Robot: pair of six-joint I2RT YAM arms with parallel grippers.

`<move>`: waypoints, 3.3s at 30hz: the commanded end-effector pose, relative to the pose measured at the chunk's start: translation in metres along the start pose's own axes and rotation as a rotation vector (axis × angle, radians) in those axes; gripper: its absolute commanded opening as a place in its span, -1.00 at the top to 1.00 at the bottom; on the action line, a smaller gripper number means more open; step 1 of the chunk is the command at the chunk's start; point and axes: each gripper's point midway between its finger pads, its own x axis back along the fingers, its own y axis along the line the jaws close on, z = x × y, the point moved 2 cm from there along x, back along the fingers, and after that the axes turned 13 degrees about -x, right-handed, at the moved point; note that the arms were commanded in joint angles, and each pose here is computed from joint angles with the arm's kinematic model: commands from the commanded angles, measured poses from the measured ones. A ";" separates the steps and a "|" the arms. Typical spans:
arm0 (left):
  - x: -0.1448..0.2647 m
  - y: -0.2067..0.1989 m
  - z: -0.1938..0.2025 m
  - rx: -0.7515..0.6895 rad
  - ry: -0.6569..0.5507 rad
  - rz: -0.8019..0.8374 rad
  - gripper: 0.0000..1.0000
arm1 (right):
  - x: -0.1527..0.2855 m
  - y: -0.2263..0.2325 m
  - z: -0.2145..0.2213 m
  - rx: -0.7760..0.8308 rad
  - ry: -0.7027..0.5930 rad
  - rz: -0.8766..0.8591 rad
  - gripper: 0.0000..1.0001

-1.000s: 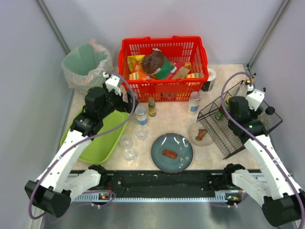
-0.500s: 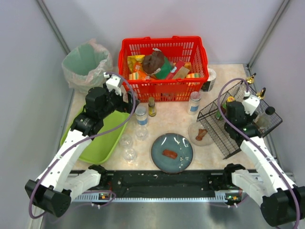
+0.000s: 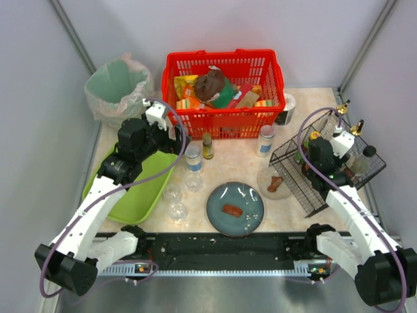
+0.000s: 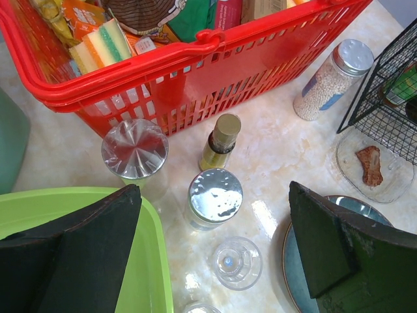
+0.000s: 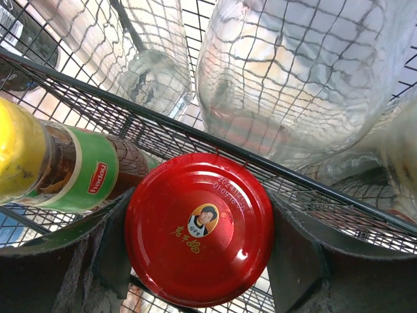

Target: Clear the kitchen counter

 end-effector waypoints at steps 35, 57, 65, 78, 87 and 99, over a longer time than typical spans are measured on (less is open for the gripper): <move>0.002 0.002 -0.023 -0.016 -0.060 -0.009 -0.97 | 0.009 0.000 -0.032 -0.096 -0.114 -0.022 -0.47; 0.003 0.001 -0.025 -0.010 -0.062 -0.006 -0.97 | 0.081 0.044 -0.096 0.008 -0.057 -0.346 -0.68; 0.006 0.001 -0.029 -0.012 -0.074 -0.006 -0.97 | 0.133 0.075 -0.104 0.185 0.074 -0.645 -0.71; 0.009 0.002 -0.031 -0.010 -0.085 -0.011 -0.97 | 0.177 0.148 -0.056 0.248 0.338 -1.101 -0.57; 0.009 0.003 -0.029 -0.012 -0.079 -0.021 -0.97 | 0.177 0.197 -0.005 0.321 0.309 -1.105 -0.57; 0.016 0.022 -0.031 0.021 -0.088 -0.157 -0.96 | 0.171 0.258 0.051 0.413 0.187 -1.127 -0.24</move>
